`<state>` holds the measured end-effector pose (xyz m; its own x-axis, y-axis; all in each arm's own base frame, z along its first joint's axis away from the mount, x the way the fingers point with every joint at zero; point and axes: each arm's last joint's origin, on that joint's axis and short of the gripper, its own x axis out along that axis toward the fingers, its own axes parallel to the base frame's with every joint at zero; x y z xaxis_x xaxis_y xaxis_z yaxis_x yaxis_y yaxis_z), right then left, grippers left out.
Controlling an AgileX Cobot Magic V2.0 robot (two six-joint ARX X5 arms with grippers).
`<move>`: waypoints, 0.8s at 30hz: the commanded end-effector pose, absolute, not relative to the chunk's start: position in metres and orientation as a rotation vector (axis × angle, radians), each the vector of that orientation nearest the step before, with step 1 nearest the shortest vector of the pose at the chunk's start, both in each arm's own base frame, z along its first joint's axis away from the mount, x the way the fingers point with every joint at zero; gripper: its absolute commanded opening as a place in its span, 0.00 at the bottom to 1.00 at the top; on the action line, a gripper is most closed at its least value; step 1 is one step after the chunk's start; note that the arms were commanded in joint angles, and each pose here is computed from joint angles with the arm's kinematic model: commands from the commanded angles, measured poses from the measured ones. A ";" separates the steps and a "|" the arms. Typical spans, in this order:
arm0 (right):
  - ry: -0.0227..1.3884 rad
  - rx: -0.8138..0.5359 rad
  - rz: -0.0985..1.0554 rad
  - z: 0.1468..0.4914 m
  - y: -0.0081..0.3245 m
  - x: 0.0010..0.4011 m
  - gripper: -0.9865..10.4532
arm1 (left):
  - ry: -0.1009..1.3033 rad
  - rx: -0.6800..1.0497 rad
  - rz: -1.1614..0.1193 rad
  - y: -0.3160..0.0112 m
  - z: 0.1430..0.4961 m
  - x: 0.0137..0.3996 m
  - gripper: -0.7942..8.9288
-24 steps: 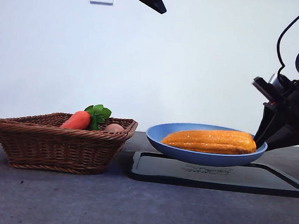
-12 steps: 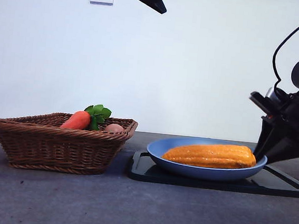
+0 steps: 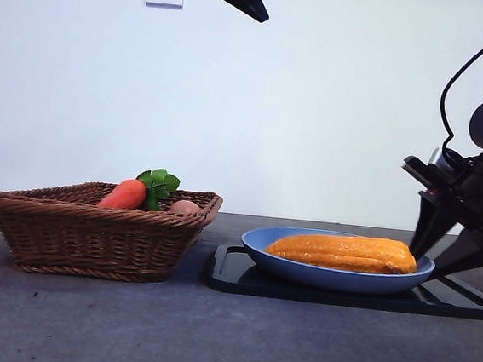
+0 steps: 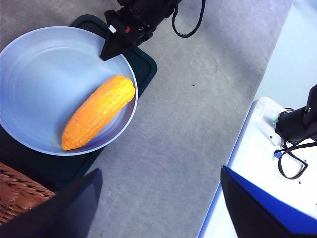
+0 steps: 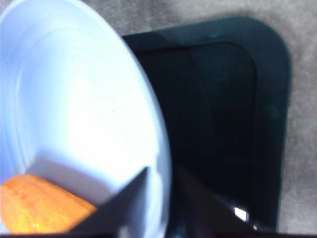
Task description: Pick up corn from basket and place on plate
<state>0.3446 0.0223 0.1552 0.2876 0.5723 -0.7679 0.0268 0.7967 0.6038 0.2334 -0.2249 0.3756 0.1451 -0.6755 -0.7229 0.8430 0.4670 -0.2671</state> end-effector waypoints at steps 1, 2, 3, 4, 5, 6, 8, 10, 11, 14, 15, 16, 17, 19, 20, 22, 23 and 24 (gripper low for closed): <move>1.235 0.561 0.399 0.154 0.022 0.349 0.27 | 0.872 0.218 -1.118 -0.227 0.384 0.232 0.48; 1.234 0.560 0.399 0.155 0.022 0.349 0.27 | 0.873 0.219 -1.117 -0.227 0.384 0.232 0.48; 1.228 0.560 0.400 0.157 0.021 0.349 0.27 | 0.873 0.219 -1.117 -0.227 0.384 0.232 0.48; 1.219 0.559 0.400 0.160 0.020 0.348 0.27 | 0.873 0.219 -1.117 -0.227 0.384 0.232 0.48; 1.206 0.555 0.400 0.164 0.019 0.347 0.27 | 0.874 0.219 -1.117 -0.227 0.384 0.232 0.48; 1.192 0.547 0.403 0.169 0.017 0.346 0.27 | 0.874 0.219 -1.117 -0.227 0.383 0.232 0.48; 1.165 0.541 0.402 0.181 0.012 0.342 0.27 | 0.878 0.219 -1.117 -0.227 0.383 0.232 0.48; 1.134 0.534 0.399 0.195 0.006 0.336 0.27 | 0.880 0.220 -1.116 -0.227 0.383 0.232 0.48; 1.113 0.528 0.398 0.204 0.003 0.332 0.27 | 0.879 0.219 -1.117 -0.227 0.383 0.232 0.48; 1.052 0.495 0.405 0.234 -0.004 0.315 0.27 | 0.880 0.220 -1.116 -0.227 0.383 0.232 0.48; 1.031 0.474 0.415 0.245 -0.005 0.307 0.27 | 0.879 0.220 -1.116 -0.227 0.383 0.232 0.48; 1.019 0.459 0.423 0.254 -0.004 0.300 0.27 | 0.879 0.220 -1.117 -0.227 0.383 0.232 0.48; 1.003 0.438 0.434 0.265 -0.004 0.290 0.27 | 0.879 0.220 -1.117 -0.227 0.383 0.232 0.48; 0.999 0.407 0.462 0.282 -0.001 0.269 0.27 | 0.880 0.220 -1.116 -0.227 0.383 0.232 0.48; 1.002 0.382 0.478 0.291 0.001 0.256 0.27 | 0.882 0.220 -1.116 -0.227 0.383 0.232 0.48; 1.003 0.336 0.507 0.306 0.005 0.232 0.27 | 0.892 0.221 -1.115 -0.226 0.382 0.231 0.48; 0.995 0.316 0.525 0.313 0.009 0.219 0.27 | 0.897 0.222 -1.114 -0.226 0.382 0.231 0.48; 0.982 0.301 0.542 0.320 0.012 0.208 0.26 | 0.903 0.223 -1.113 -0.226 0.382 0.231 0.48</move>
<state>0.2138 0.0097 0.3117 0.4298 0.5541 -0.7129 -0.2279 0.8306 0.5082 0.2320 -0.2237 0.3742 0.1318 -0.6636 -0.7364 0.8380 0.4714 -0.2748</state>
